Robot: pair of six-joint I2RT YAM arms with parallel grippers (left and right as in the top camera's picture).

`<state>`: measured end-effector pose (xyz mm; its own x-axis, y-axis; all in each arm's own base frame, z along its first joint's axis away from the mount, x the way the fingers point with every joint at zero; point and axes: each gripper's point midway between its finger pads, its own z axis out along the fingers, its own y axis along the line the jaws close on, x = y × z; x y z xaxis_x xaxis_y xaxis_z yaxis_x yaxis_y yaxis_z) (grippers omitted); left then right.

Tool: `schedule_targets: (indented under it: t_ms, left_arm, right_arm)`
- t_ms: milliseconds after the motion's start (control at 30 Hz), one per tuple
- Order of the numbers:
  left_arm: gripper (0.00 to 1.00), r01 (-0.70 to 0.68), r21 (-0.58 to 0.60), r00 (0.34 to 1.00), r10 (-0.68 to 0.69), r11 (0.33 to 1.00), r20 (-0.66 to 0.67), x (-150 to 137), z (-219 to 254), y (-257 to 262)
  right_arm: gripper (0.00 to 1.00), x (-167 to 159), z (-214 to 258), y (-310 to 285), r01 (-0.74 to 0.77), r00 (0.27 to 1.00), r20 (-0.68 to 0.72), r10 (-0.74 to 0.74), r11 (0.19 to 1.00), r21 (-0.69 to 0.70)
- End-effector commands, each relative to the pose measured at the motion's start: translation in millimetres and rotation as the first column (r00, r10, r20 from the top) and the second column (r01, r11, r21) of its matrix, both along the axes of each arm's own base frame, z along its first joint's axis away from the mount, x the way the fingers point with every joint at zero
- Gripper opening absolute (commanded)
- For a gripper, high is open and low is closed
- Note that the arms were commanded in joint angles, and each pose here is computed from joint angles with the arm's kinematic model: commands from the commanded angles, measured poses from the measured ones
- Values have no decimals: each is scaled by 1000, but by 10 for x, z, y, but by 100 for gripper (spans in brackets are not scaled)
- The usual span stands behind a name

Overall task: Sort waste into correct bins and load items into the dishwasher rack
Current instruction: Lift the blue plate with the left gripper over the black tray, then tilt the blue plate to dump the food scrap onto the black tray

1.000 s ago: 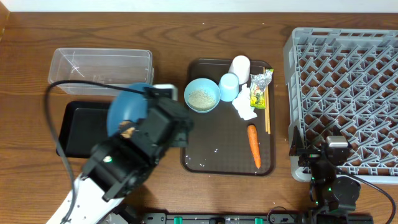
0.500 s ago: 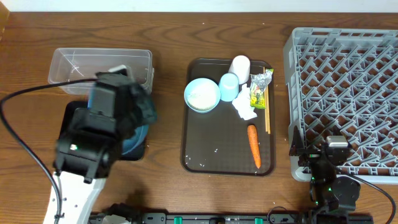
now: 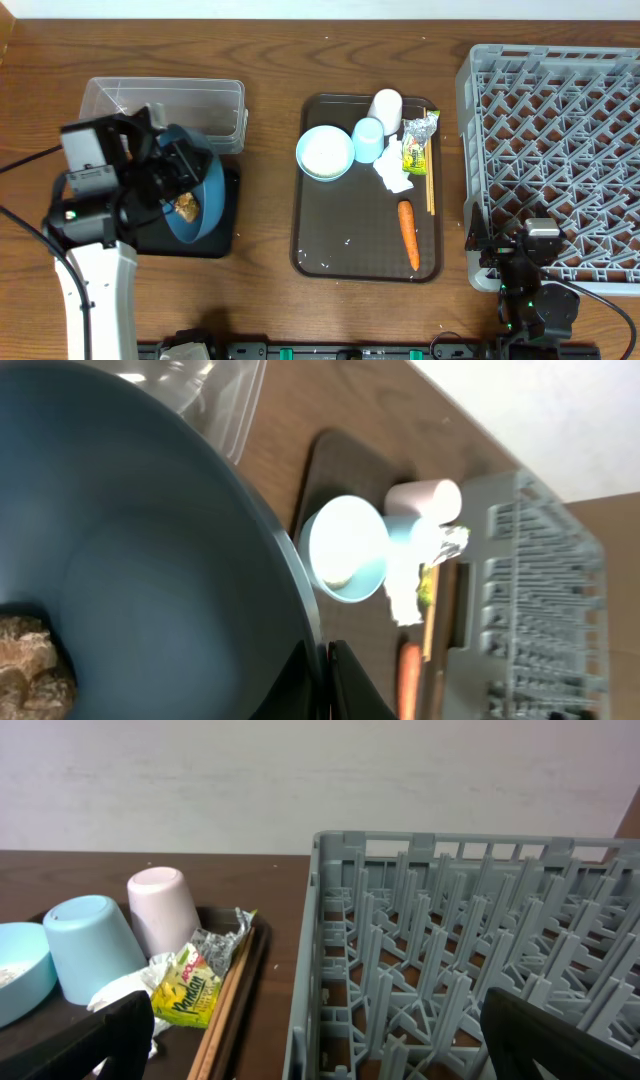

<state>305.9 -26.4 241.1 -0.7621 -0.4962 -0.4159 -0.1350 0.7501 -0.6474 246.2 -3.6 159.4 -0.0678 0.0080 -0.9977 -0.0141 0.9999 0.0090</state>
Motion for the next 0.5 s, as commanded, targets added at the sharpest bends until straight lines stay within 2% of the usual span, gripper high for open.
schedule_targets:
  t_ms: [0,233,467]
  left_arm:
    - [6,74,-120,997,-69,990,42,14,4,-25]
    - [6,131,-296,989,-102,946,112,72,54,97]
    - [6,181,-361,974,-116,915,194,47,190,174]
  right_arm:
    - [99,-2,-10,-37,13,1000,1,-13,1000,-15]
    - [99,-2,-10,-37,14,1000,1,-14,1000,-15]
    - [99,-2,-10,-37,13,1000,1,-13,1000,-15]
